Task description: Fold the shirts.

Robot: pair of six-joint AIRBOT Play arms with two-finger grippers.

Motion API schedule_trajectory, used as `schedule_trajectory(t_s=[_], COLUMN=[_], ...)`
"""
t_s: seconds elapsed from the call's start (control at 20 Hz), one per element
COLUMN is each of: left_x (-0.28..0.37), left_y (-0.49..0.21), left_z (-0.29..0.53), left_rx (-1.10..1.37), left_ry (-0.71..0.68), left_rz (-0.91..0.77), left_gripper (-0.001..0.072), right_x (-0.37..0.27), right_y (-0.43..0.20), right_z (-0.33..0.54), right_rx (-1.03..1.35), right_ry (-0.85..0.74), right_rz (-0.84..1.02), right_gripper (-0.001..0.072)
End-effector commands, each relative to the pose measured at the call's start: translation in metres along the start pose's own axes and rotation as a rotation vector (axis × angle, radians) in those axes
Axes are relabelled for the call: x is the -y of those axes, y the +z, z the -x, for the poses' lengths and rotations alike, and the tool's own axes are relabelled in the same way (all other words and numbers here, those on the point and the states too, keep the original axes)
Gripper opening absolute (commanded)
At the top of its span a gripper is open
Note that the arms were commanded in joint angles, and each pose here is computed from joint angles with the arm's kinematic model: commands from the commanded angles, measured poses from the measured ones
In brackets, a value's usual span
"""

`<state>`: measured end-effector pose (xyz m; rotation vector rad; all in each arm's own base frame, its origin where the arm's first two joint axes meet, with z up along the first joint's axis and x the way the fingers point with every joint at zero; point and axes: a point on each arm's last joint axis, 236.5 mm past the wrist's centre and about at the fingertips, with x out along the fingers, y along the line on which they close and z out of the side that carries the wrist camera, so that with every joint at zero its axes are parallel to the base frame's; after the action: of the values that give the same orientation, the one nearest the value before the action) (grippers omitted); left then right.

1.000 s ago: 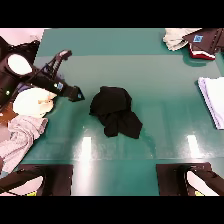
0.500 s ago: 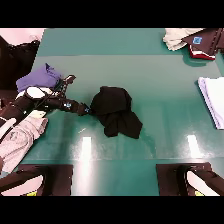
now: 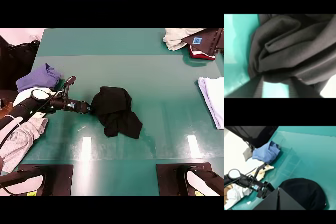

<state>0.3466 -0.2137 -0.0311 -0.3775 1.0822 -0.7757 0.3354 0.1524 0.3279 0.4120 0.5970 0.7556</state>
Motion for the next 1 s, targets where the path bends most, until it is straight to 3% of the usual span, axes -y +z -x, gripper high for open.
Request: schedule_trajectory(t_s=[0.0,0.2,0.45,0.5,0.55,0.6,0.75,0.95], left_x=[0.003,0.020,0.048,0.058,0.069,0.077,0.086,0.086], left_y=[0.004,0.016,0.062,0.068,0.071,0.073,0.072,0.062], left_z=[-0.002,0.008,0.092,0.107,0.120,0.127,0.135,0.135], left_rx=[0.019,0.007,-0.012,-0.007,-0.001,0.007,0.008,-0.026], left_ry=[-0.020,-0.049,0.162,0.179,0.184,0.181,0.175,0.168], left_rz=[0.023,-0.043,-0.336,-0.386,-0.422,-0.436,-0.400,-0.335], left_gripper=[0.0021,0.0018,0.0019,0.0019,0.0020,0.0019,0.0020,0.0020], right_x=[0.003,0.032,0.077,0.088,0.100,0.111,0.148,0.173], right_y=[-0.004,-0.032,-0.119,-0.146,-0.175,-0.201,-0.264,-0.319], right_z=[0.000,0.003,-0.013,-0.019,-0.027,-0.033,-0.055,-0.083], right_rx=[-0.015,-0.131,-0.317,-0.370,-0.424,-0.473,-0.562,-0.662], right_ry=[-0.011,-0.134,-0.182,-0.182,-0.184,-0.181,-0.202,-0.210], right_rz=[-0.001,-0.027,-0.198,-0.257,-0.326,-0.395,-0.517,-0.546], right_gripper=[0.0021,0.0021,0.0037,0.0197,0.0425,0.0486,0.0482,0.0482])
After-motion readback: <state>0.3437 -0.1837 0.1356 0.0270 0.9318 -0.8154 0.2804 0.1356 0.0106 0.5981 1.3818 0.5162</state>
